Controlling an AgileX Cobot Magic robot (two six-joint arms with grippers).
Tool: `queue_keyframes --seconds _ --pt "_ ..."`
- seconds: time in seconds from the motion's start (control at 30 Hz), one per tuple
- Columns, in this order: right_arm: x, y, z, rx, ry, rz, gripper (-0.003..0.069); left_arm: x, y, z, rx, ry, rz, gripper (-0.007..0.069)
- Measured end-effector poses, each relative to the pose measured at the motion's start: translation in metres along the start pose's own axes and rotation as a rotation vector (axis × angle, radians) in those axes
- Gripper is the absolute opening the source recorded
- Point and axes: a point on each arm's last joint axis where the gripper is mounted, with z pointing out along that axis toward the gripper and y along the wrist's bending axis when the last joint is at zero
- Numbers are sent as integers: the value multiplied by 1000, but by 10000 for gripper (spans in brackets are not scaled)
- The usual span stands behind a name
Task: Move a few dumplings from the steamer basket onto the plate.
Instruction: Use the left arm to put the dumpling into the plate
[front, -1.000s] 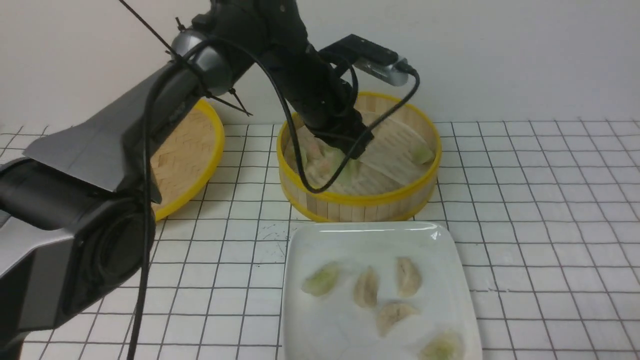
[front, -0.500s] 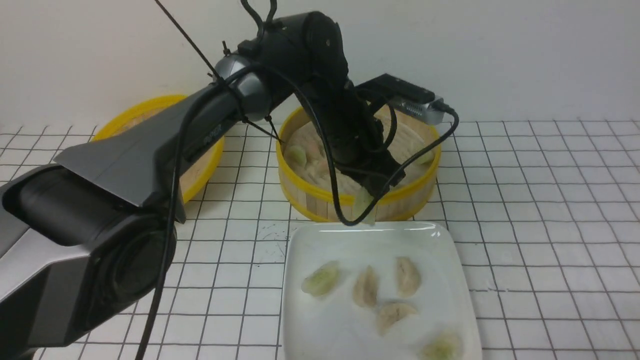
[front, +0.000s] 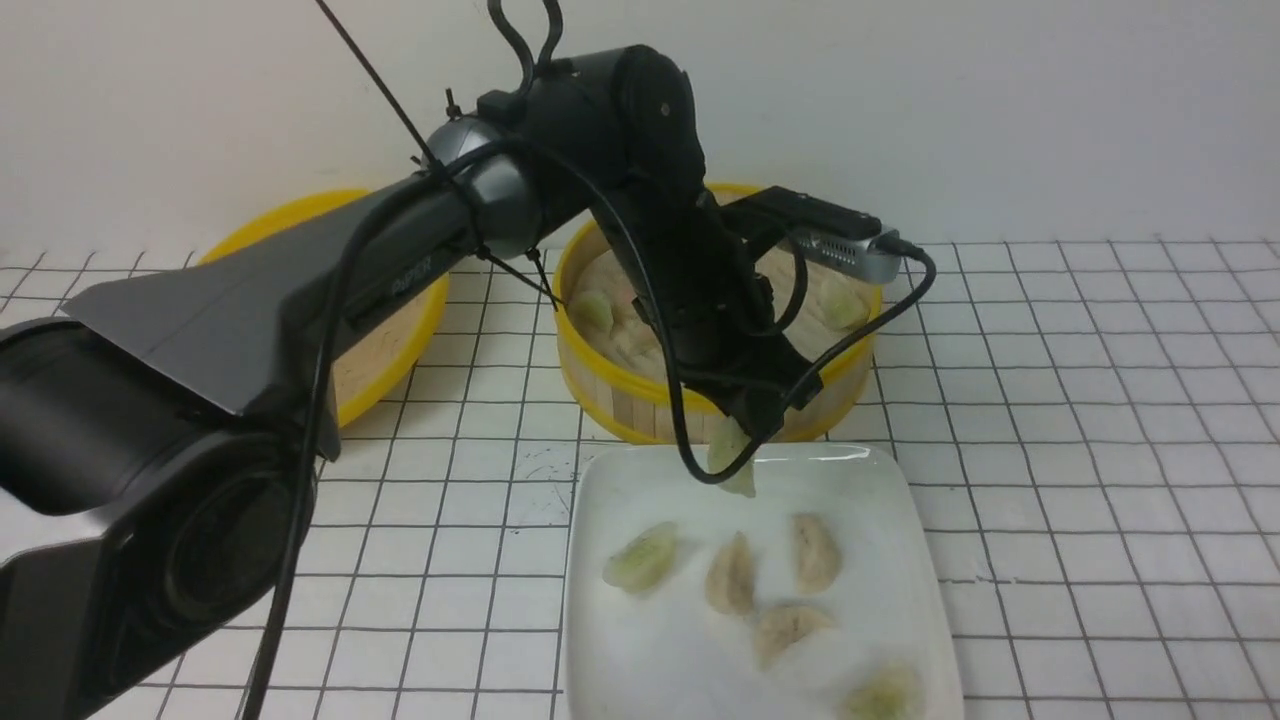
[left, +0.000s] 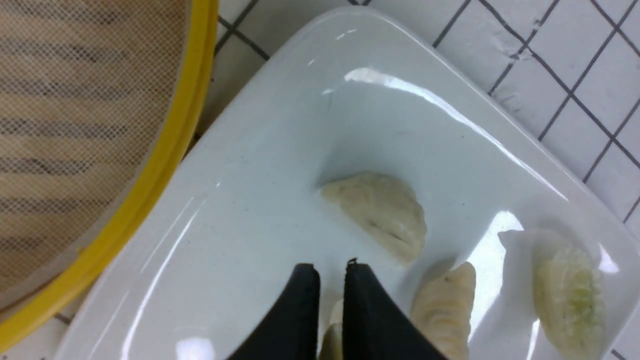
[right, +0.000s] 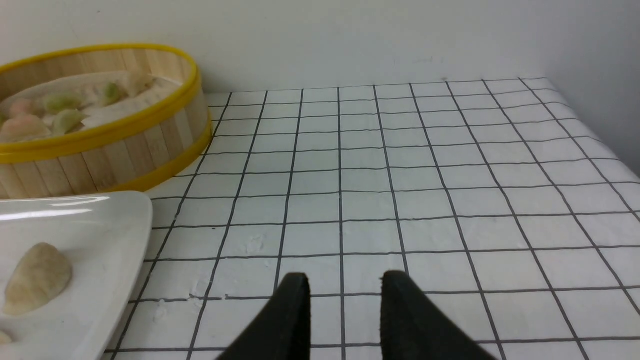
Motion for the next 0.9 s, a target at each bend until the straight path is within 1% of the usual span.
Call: queue_keyframes --seconds 0.1,0.2,0.4,0.8,0.9 --pt "0 0 0 0 0 0 192 0 -1 6 4 10 1 35" --pt "0 0 0 0 0 0 192 3 3 26 16 47 -7 35" --pt "0 0 0 0 0 -1 192 8 11 49 28 91 3 35" --pt "0 0 0 0 0 -1 192 8 11 52 36 93 30 31" --pt "0 0 0 0 0 -1 192 7 10 53 55 76 37 31"
